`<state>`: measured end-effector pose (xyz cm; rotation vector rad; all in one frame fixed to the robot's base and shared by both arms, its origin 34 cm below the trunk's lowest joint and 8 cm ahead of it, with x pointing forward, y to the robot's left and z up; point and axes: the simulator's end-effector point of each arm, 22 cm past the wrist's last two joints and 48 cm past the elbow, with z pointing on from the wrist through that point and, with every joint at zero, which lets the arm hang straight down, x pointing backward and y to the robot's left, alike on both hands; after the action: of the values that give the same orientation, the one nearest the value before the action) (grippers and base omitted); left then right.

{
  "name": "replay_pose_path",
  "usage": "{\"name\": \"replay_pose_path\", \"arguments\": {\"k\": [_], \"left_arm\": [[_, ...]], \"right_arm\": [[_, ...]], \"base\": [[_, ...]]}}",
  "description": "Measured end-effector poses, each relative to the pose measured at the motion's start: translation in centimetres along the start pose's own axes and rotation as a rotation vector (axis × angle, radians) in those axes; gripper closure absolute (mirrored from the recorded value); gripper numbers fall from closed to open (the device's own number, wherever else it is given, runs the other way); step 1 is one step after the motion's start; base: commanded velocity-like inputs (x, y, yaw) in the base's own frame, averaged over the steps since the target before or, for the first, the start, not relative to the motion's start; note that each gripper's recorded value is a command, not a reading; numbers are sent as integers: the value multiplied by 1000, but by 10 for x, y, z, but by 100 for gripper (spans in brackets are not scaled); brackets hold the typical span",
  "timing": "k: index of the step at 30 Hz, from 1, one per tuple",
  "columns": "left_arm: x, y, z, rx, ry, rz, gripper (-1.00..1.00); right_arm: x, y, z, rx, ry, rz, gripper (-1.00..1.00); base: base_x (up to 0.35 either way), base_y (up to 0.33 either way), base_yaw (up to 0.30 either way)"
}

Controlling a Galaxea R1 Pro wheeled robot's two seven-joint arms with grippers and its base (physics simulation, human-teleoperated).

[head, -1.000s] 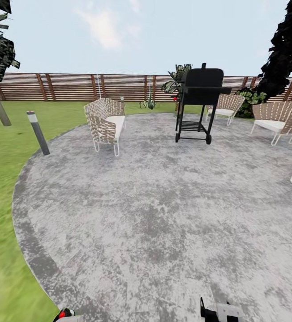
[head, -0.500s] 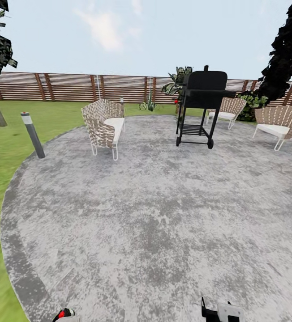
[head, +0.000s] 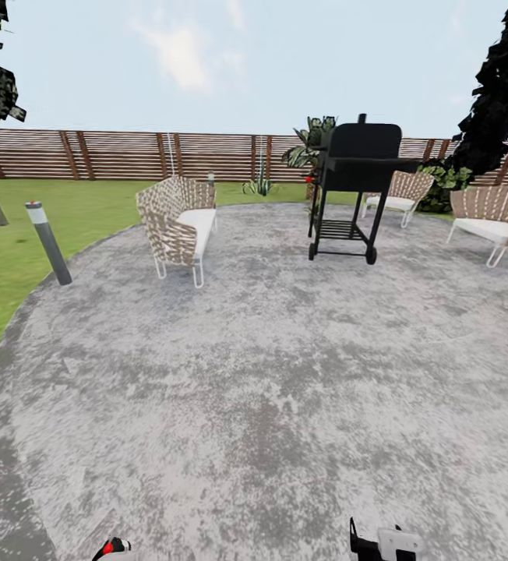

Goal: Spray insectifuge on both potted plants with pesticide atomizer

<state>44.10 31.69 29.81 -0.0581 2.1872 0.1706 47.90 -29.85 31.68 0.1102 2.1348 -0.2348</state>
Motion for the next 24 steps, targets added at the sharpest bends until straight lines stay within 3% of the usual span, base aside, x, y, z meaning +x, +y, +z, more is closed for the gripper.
{"name": "replay_pose_path", "arguments": {"k": [24], "left_arm": [[0, 0, 0, 1, 1, 1, 100]], "right_arm": [[1, 5, -1, -3, 3, 7, -100]], "base": [[340, 0, 0]]}}
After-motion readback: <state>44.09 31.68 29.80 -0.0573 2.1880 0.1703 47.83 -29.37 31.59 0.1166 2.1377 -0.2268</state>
